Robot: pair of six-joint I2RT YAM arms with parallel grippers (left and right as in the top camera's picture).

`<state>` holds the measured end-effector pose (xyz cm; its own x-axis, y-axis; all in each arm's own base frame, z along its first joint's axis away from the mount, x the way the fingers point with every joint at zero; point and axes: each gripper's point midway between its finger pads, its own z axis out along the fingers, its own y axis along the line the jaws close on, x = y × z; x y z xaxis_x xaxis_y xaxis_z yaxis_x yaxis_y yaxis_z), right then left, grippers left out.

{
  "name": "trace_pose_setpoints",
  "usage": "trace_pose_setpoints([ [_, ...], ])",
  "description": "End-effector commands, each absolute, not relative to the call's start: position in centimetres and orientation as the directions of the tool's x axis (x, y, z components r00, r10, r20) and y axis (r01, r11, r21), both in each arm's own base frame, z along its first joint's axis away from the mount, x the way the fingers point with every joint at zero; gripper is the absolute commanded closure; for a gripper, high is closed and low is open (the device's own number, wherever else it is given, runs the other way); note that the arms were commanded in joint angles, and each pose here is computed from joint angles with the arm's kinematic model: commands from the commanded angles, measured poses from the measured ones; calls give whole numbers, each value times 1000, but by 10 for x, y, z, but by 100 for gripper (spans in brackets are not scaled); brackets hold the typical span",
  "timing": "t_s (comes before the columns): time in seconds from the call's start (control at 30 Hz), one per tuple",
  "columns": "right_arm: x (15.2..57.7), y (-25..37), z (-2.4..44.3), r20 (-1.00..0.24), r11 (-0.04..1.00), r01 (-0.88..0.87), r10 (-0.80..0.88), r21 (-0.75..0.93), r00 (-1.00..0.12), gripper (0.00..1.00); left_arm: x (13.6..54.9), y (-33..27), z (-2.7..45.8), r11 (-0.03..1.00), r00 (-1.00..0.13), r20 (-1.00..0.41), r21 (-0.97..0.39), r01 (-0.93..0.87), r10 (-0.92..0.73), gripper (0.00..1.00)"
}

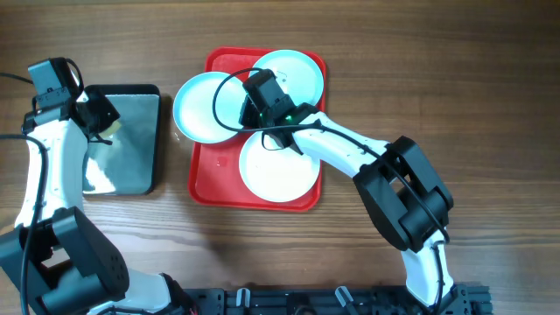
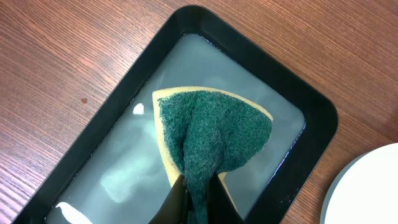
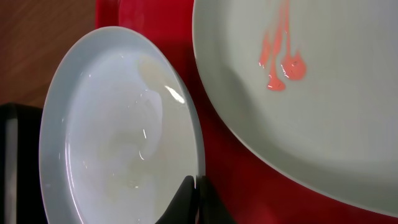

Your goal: Clean dirty plates on tray and stack at the side

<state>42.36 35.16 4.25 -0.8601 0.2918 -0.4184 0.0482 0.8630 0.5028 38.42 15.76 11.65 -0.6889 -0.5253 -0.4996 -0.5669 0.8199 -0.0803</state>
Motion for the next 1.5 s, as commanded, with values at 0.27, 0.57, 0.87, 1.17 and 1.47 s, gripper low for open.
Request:
trace_pose_setpoints([
  [0.27, 438, 341, 63, -504, 886, 2, 266, 464, -821, 96, 387, 156, 131, 832, -682, -525, -96, -546, -508, 96],
  [0.57, 485, 307, 135, -742, 989, -73, 46, 128, -669, 96, 387, 156, 130, 832, -684, -523, -96, -547, -509, 96],
  [0.87, 500, 288, 195, -823, 988, -66, -151, -138, -548, 96, 387, 156, 130, 832, -684, -523, -96, -547, -509, 96],
  [1.17, 476, 300, 159, -714, 995, -100, -56, 19, -698, 96, 388, 154, 130, 835, -685, -520, -108, -539, -510, 96],
  [1.47, 470, 285, 89, -469, 962, -30, 106, 273, -877, 71, 389, 150, 130, 851, -699, -518, -119, -512, -493, 96],
])
